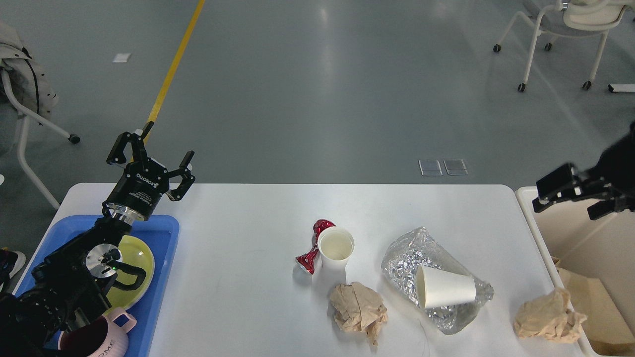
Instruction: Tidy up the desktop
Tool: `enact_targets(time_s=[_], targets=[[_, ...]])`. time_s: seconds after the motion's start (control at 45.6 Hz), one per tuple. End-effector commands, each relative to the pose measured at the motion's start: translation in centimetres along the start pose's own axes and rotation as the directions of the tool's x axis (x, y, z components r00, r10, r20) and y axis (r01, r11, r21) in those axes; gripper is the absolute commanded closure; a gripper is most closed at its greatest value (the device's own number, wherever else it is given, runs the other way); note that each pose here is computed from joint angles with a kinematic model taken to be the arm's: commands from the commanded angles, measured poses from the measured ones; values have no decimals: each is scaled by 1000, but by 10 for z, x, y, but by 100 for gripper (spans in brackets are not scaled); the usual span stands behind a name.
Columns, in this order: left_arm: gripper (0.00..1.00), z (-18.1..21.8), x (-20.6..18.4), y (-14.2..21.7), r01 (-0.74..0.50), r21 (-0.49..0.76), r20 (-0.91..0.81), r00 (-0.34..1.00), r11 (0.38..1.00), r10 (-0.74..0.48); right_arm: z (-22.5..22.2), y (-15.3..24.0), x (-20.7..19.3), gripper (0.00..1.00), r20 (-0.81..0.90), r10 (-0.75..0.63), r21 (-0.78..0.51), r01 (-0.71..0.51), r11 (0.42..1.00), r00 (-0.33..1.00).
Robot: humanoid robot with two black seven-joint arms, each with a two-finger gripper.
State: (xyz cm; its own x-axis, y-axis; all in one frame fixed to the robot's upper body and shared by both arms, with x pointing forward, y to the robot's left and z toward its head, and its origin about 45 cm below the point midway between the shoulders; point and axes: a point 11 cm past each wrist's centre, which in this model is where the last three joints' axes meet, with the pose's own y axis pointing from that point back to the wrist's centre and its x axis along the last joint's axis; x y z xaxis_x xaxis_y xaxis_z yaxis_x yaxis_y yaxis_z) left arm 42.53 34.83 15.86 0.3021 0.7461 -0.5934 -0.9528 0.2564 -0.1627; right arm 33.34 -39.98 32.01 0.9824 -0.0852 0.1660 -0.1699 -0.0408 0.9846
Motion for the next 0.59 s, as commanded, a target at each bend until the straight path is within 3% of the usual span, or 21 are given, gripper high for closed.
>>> enact_targets(time_s=[0.0,0.219,0.373,0.57], targets=[[0,0,0,0,0,0,0,1000,1000,0,37,-83,-40,0,38,-9,-83,12,997,999],[0,0,0,0,0,0,0,1000,1000,0,79,-153,-71,0,78,82,-152,-69,986,994],[0,0,0,-1,1,-1,0,1000,1000,-1,76,-194,-105,0,93,69,-129,-56,990,993],[0,0,0,0,0,0,0,1000,1000,0,71,-205,-112,0,104,71,-117,-58,991,992]])
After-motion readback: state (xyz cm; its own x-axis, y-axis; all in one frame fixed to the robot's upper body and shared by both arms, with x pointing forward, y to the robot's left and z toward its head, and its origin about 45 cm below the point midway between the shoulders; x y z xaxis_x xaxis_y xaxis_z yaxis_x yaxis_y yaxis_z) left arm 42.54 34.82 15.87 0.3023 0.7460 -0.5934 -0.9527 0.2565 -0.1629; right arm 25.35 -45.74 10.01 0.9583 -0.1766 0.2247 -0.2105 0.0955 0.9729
